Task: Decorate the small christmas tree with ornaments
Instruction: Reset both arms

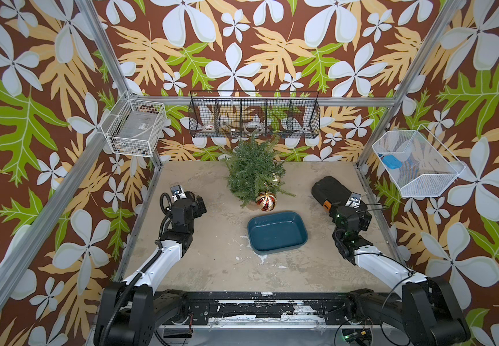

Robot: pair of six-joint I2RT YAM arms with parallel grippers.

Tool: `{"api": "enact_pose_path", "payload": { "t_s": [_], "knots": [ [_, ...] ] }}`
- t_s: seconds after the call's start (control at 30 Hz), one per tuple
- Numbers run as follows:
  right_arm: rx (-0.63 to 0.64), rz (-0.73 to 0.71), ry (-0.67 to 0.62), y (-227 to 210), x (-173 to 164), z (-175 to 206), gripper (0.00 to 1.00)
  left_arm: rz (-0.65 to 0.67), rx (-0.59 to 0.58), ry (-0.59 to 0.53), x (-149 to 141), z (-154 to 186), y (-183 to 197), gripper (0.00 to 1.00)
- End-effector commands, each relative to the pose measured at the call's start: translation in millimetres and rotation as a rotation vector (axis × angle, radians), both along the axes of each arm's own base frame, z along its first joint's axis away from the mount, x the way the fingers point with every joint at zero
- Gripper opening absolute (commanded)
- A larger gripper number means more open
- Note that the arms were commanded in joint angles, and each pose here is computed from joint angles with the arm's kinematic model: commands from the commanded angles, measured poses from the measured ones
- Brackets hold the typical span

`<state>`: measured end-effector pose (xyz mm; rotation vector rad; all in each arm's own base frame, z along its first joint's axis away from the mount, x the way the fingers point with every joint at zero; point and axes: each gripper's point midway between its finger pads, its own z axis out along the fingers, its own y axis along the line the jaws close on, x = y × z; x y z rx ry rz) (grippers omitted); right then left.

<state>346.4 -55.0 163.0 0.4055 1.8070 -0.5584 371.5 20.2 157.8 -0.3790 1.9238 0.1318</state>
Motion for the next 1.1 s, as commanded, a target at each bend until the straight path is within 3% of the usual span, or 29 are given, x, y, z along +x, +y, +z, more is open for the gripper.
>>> {"api": "enact_pose_path", "payload": {
  "t_s": [0.0, 0.13, 0.23, 0.37, 0.43, 0.5, 0.63, 0.7, 1.07],
  "knots": [
    [-0.013, -0.003, -0.120, -1, 8, 10, 1.00, 0.066, 0.080, -0.115, 3, 7, 15, 1.00],
    [-0.041, 0.042, -0.095, 5, 15, 0, 1.00, 0.032, 0.101, -0.192, -2, -5, 11, 1.00],
    [-0.044, 0.206, -0.100, 26, 11, -13, 1.00, -0.010, 0.110, -0.210, -2, -12, 5, 0.99],
    [-0.055, 0.199, -0.190, 21, -2, -18, 1.00, -0.069, 0.101, -0.288, -18, -17, -3, 1.00],
    [0.007, 0.236, -0.143, 19, 5, -29, 1.00, -0.092, 0.106, -0.296, -20, -21, -6, 1.00],
    [0.067, 0.299, -0.179, 16, 10, -32, 1.00, -0.100, 0.109, -0.304, -20, -21, -7, 1.00],
    [0.058, 0.301, -0.163, 17, 8, -35, 1.00, -0.088, 0.108, -0.307, -22, -21, -5, 1.00],
    [0.032, 0.298, -0.158, 19, 8, -36, 1.00, -0.011, 0.111, -0.313, -27, -20, 4, 1.00],
    [0.052, 0.300, -0.151, 17, 10, -38, 1.00, -0.013, 0.114, -0.321, -28, -18, 4, 1.00]
  ]
}}
